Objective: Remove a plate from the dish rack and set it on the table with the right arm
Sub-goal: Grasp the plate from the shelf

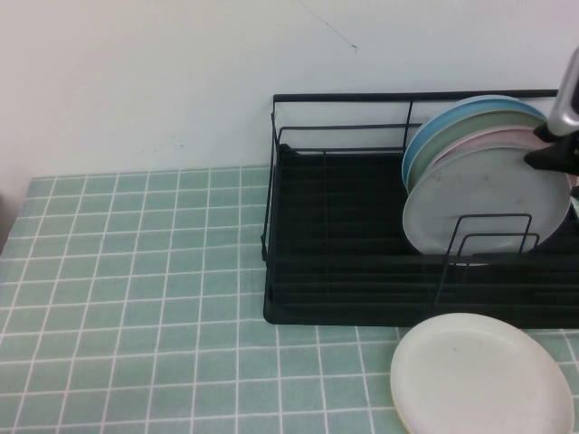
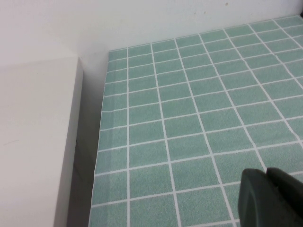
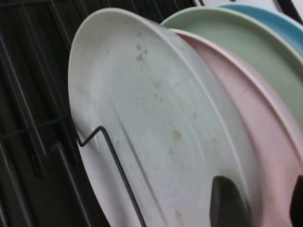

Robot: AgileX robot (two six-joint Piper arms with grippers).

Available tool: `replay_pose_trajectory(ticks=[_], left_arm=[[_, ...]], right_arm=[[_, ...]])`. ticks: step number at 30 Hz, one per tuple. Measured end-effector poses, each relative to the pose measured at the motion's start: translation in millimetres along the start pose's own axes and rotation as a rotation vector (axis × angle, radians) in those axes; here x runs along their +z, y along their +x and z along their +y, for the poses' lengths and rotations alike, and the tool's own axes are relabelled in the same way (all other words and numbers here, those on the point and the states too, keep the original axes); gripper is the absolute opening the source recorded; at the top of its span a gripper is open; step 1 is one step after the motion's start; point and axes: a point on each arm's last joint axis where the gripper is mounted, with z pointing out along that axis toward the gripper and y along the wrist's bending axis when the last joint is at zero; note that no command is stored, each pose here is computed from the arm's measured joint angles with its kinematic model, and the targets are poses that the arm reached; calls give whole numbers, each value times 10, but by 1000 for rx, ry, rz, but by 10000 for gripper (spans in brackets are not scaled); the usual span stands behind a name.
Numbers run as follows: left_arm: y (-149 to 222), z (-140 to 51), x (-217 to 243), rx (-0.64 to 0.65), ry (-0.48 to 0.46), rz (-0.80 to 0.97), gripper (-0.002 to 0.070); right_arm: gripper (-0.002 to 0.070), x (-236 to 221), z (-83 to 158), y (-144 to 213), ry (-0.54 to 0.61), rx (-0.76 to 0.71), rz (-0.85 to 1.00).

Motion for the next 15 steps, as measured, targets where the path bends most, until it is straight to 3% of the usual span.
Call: replay_pose_trajectory(ticks=[15], left_arm=[[0,0,0,0,0,0,-3]], right_arm=[[289,354,41,68,-13,-23,-1]])
